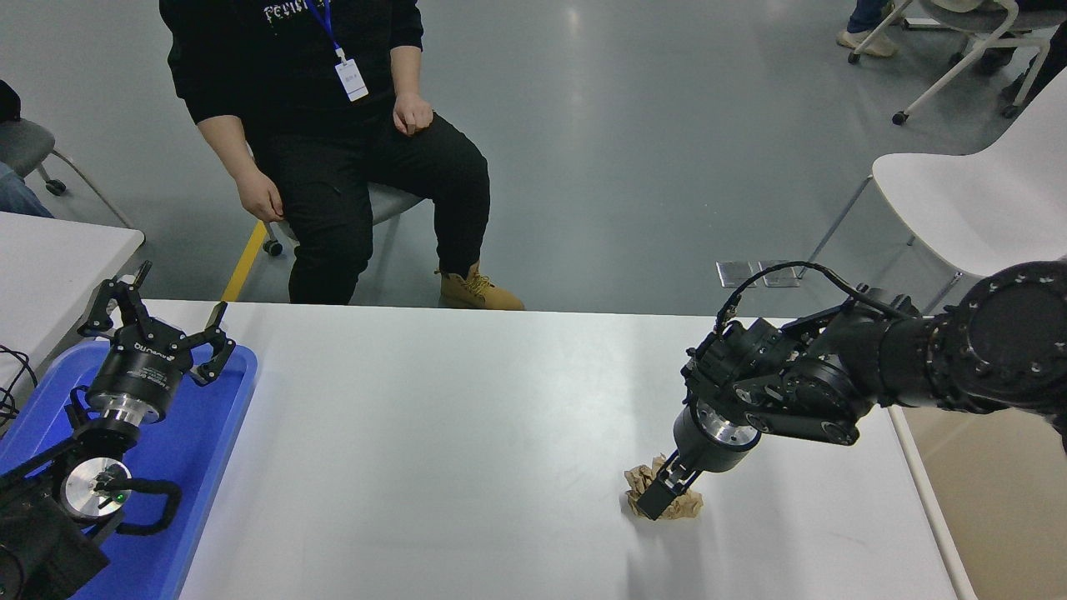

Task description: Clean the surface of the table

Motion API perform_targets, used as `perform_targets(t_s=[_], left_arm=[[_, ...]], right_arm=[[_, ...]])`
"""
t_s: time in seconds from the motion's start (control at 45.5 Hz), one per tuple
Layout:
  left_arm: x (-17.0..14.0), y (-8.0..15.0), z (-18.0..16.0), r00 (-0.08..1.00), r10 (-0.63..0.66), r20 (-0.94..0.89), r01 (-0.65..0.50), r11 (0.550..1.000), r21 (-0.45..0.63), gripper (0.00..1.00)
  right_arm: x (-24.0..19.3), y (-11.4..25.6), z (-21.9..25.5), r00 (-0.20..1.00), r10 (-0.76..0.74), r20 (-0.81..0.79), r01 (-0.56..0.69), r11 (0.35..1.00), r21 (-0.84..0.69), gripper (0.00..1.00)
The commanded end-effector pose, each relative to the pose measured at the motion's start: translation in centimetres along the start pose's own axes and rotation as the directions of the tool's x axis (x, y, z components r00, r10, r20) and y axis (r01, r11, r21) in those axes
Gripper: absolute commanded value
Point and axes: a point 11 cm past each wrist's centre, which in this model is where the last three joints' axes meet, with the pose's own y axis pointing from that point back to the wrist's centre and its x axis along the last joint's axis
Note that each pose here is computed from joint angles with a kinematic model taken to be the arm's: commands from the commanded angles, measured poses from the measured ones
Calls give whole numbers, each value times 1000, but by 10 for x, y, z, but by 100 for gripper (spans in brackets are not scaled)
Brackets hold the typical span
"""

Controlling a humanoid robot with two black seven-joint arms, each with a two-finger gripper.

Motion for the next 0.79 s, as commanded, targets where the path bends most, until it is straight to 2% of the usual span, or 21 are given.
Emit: perform_targets(t_s=[0.0, 0.44, 0.769], left_arm=[[0, 0, 0, 1000, 0, 0, 0, 1000, 0, 100], [0, 0, 0, 1000, 0, -1, 0, 1000, -1, 100], [0, 0, 0, 1000, 0, -1, 0, 1000, 1, 100]], right_arm=[[8, -3, 5, 998, 51, 30, -51, 999, -7, 98], [-8, -21, 21, 994, 83, 68, -81, 996, -35, 98], [-28, -37, 20, 993, 59, 103, -57, 998, -20, 98]])
